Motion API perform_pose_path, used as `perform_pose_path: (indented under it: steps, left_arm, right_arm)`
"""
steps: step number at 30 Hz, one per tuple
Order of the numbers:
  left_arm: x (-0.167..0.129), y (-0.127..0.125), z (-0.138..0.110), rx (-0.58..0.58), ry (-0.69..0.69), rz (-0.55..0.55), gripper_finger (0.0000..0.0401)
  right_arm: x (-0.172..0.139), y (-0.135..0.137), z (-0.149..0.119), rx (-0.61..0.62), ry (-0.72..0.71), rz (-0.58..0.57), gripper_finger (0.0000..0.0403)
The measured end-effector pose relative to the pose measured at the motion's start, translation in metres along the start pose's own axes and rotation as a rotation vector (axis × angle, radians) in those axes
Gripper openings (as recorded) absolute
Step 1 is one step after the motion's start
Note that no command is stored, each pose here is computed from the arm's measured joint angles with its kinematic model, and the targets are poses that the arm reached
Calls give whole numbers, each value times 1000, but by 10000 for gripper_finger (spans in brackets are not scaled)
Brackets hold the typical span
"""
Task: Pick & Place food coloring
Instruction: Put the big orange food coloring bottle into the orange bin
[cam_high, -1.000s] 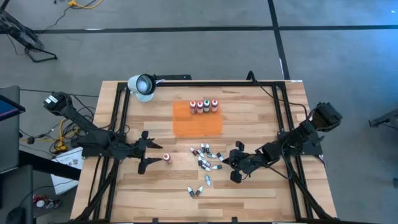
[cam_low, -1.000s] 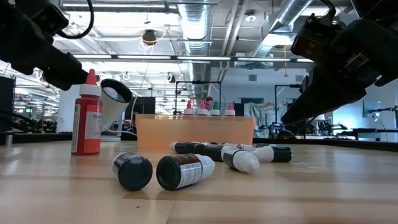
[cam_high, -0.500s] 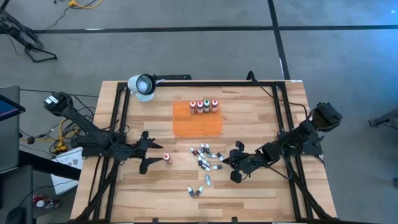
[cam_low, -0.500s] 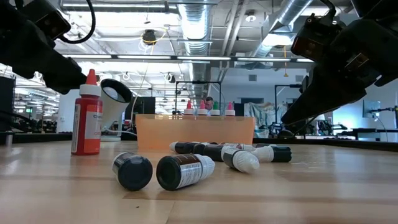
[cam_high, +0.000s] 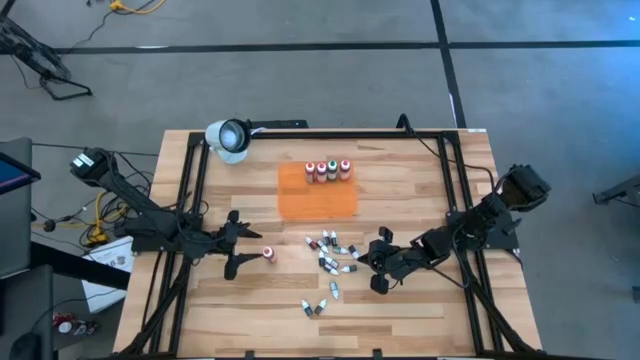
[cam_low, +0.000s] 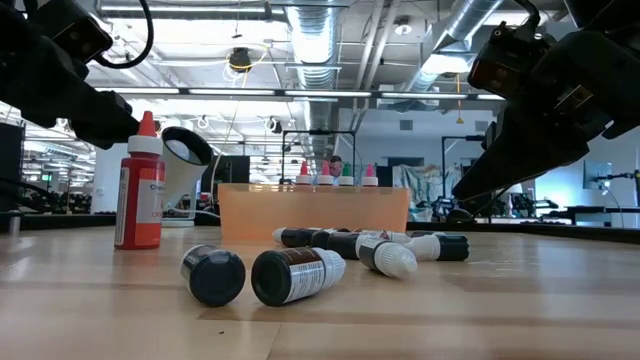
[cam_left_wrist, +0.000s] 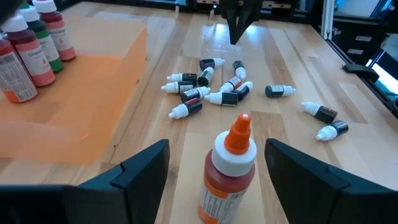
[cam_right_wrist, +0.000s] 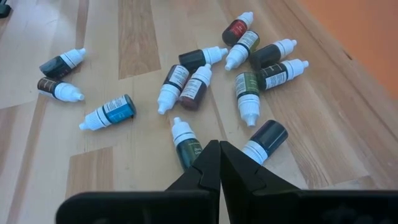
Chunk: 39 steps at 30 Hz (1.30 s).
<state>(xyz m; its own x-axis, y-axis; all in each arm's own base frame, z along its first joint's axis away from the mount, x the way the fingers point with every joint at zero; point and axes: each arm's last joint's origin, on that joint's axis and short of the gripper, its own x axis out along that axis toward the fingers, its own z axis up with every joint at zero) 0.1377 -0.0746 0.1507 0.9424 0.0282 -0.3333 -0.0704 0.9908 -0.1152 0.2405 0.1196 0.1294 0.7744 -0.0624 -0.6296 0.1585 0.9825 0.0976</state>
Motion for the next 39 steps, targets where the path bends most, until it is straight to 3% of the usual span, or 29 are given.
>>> perform_pose_path:
  steps: [16, 34, 39]
  left_arm:
    - [2, -2, -3, 26, 28, -40, 259]
    - [26, -9, -8, 97, -11, -52, 259]
    - [27, -9, -9, 101, -2, -59, 236]
  right_arm:
    - [0, 0, 0, 0, -1, 0, 1]
    - [0, 0, 0, 1, -2, 0, 1]
    - [0, 0, 0, 0, -1, 0, 1]
